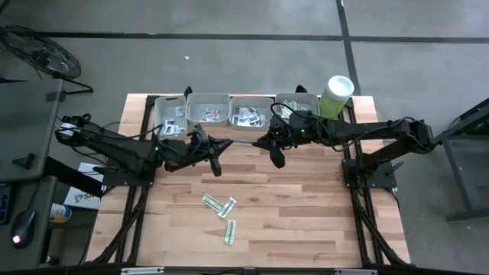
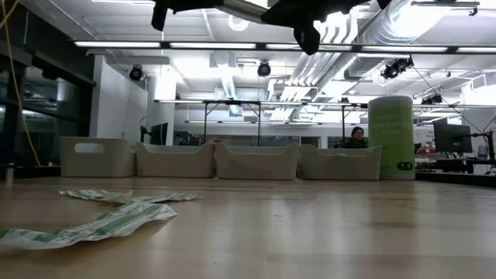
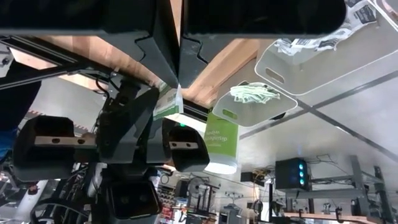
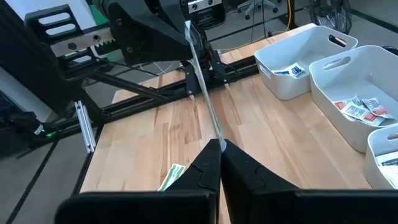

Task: Pick & Place First Aid Supplies
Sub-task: Put the green bandage into the right gray bin

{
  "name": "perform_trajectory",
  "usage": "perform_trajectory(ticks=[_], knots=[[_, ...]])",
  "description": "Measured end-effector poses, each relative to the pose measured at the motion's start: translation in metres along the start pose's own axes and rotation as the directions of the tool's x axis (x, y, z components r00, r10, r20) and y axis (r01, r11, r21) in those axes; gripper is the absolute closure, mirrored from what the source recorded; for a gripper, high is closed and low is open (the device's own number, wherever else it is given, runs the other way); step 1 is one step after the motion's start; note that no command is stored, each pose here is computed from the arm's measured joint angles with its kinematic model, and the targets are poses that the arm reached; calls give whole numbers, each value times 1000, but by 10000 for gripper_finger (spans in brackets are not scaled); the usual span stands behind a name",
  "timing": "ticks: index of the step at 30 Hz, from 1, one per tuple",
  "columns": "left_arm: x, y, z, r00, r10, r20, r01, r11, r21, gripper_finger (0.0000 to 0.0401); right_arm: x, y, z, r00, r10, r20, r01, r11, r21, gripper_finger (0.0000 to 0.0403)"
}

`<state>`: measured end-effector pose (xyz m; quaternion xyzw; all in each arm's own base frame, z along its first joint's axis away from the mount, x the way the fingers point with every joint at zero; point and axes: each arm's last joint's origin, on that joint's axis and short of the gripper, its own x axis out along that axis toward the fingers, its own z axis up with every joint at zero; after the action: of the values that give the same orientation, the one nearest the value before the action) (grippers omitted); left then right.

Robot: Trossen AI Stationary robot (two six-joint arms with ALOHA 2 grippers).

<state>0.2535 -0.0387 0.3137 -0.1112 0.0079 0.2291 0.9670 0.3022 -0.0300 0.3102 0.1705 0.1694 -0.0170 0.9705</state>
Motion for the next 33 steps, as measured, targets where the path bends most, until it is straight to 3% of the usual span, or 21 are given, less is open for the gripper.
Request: perform_trajectory(ticks=[5, 11, 16, 19, 25, 28, 33], knots=[[0, 1, -2, 1000, 23, -16, -22, 1000, 19, 387, 0, -2, -3, 1000, -21, -22, 21, 1000, 11, 403], [0, 3, -2, 998, 57, -15, -57, 998, 26, 326, -1, -9, -2, 999, -48, -26, 49, 998, 47, 403], [-2, 4, -1, 996, 92, -5, -92, 995, 26, 278, -6, -27, -4, 980, -189, -67, 196, 974, 119, 403], [-6, 7, 1, 995, 98, -16, -98, 995, 12, 263, -14, -44, -8, 937, -328, -123, 345, 926, 152, 403], [-16, 16, -1, 988, 125, -92, -128, 992, -23, 259, -38, -82, -18, 753, -595, -282, 644, 754, 128, 403], [-20, 20, -5, 980, 145, -139, -152, 988, -40, 259, -48, -100, -21, 683, -651, -331, 712, 694, 104, 403], [-22, 24, -12, 964, 168, -207, -185, 981, -66, 258, -62, -131, -31, 624, -684, -378, 766, 631, 122, 403]])
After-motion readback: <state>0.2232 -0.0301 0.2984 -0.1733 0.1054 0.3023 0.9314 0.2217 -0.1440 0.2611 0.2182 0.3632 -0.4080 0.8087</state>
